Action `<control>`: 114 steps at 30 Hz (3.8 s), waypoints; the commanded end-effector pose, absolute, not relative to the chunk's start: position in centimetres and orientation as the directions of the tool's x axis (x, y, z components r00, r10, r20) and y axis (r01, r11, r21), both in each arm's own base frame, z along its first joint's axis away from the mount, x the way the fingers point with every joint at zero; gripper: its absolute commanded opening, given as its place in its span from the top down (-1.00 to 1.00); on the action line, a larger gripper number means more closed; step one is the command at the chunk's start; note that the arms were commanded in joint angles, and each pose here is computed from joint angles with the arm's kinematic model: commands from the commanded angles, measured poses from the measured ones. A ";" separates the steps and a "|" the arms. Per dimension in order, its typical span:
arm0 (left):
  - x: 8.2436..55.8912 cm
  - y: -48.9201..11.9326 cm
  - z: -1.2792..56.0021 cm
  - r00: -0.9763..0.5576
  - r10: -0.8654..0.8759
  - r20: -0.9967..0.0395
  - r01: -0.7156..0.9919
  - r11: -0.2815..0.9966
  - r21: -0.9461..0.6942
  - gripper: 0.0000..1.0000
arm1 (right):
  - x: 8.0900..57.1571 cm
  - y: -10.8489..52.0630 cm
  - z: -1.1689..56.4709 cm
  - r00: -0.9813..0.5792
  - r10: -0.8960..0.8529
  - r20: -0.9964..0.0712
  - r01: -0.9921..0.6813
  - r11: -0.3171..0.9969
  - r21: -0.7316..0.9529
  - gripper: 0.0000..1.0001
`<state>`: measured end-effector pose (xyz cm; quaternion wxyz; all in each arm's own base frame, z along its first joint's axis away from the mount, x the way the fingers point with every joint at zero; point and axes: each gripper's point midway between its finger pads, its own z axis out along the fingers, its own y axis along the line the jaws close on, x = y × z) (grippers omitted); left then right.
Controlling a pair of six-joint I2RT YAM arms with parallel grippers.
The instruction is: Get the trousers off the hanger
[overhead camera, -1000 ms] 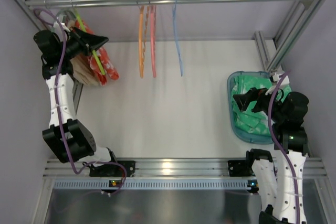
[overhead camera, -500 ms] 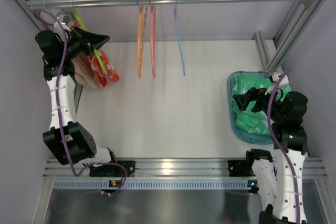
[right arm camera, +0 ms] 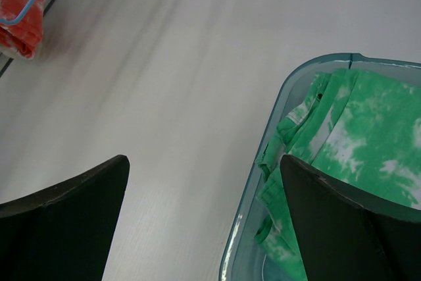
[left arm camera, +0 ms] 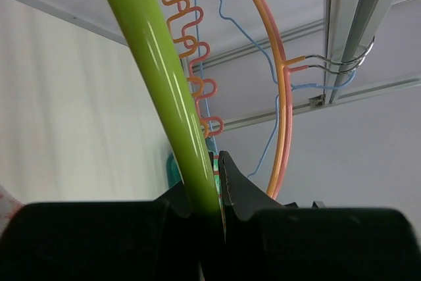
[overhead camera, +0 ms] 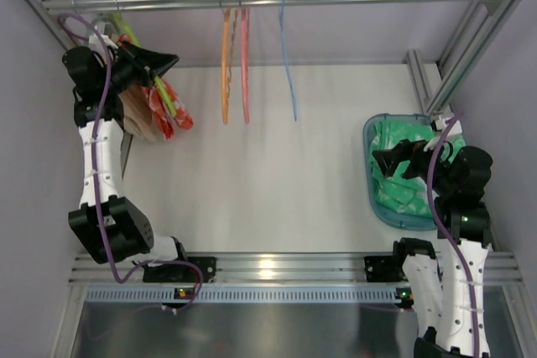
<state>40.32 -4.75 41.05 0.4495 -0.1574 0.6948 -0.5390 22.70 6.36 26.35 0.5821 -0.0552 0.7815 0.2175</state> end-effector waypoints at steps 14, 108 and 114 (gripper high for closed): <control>33.9 -10.9 49.1 0.199 -0.142 -0.970 0.849 0.519 0.098 1.00 | 22.8 6.3 26.9 -0.294 0.154 -0.943 -0.350 0.901 0.256 -0.99; 35.1 -9.5 45.8 -0.265 -0.546 -0.795 0.511 0.619 -0.596 -0.97 | 22.5 6.0 26.9 -0.290 0.144 -0.946 -0.339 0.909 0.242 -0.99; 34.7 -7.5 43.1 -0.421 -0.631 -0.652 0.363 0.542 -0.758 -0.97 | 22.5 6.1 26.7 -0.290 0.145 -0.946 -0.341 0.908 0.244 -0.99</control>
